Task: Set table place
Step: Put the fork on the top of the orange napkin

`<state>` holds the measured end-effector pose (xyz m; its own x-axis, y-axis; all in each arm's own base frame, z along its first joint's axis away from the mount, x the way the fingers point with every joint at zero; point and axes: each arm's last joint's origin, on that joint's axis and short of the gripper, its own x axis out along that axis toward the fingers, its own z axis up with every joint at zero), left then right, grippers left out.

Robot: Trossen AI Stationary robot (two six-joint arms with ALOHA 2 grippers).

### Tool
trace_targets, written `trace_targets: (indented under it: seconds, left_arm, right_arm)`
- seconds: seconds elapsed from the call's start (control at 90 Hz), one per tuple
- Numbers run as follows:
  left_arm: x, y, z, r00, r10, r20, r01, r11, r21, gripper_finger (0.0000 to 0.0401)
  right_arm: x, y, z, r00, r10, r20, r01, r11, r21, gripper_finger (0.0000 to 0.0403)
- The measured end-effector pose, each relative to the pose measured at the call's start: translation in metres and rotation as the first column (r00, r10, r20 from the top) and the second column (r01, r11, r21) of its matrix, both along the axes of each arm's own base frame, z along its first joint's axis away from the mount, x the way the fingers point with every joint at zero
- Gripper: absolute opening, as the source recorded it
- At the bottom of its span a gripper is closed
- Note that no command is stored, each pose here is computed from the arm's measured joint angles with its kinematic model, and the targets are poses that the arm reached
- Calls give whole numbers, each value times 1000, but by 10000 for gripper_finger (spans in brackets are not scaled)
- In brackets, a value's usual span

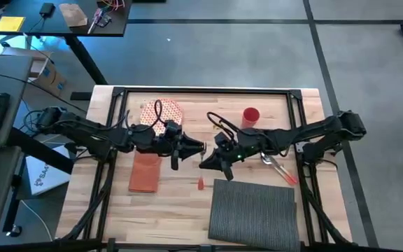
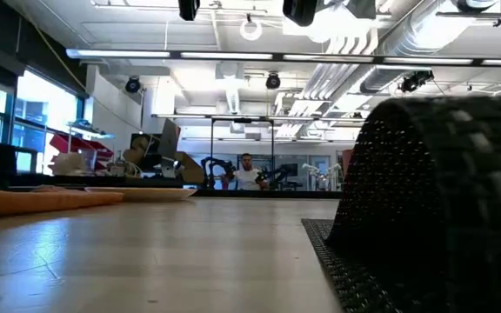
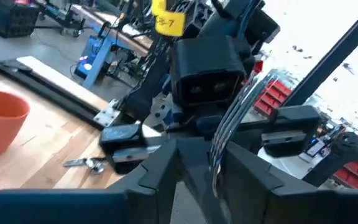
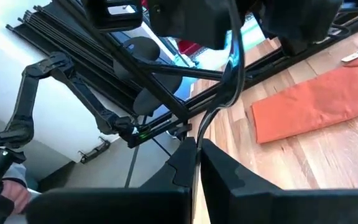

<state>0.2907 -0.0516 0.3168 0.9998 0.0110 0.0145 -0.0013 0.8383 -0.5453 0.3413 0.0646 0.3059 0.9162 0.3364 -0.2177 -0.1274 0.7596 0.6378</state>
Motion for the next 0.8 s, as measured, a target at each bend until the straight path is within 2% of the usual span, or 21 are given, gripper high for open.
trace_targets:
  seconds: [0.178,0.256,0.4,0.6,0.689,0.8]
  left_arm:
    - [3,-1,-5,1000,-4,-25,3,1000,-6,113]
    - [3,-1,-5,1000,-7,-22,7,1000,8,88]
    - [2,-1,-3,1000,-9,-17,10,999,37,13]
    - [0,0,-2,1000,-8,-19,9,999,35,1]
    - [-3,1,0,1000,-5,-26,6,999,35,1]
    - [-11,3,4,999,19,-42,-18,999,38,1]
  right_arm:
    - [0,0,0,1000,-6,-3,6,1000,1,0]
    - [0,0,0,1000,-7,-5,7,1000,1,0]
    - [0,0,-1,1000,-13,-15,13,1000,3,0]
    - [0,-1,-3,999,-33,-26,32,999,-11,2]
    - [-1,-6,-6,997,-32,-75,33,999,10,20]
    - [-1,-15,-11,988,-49,-147,58,996,60,70]
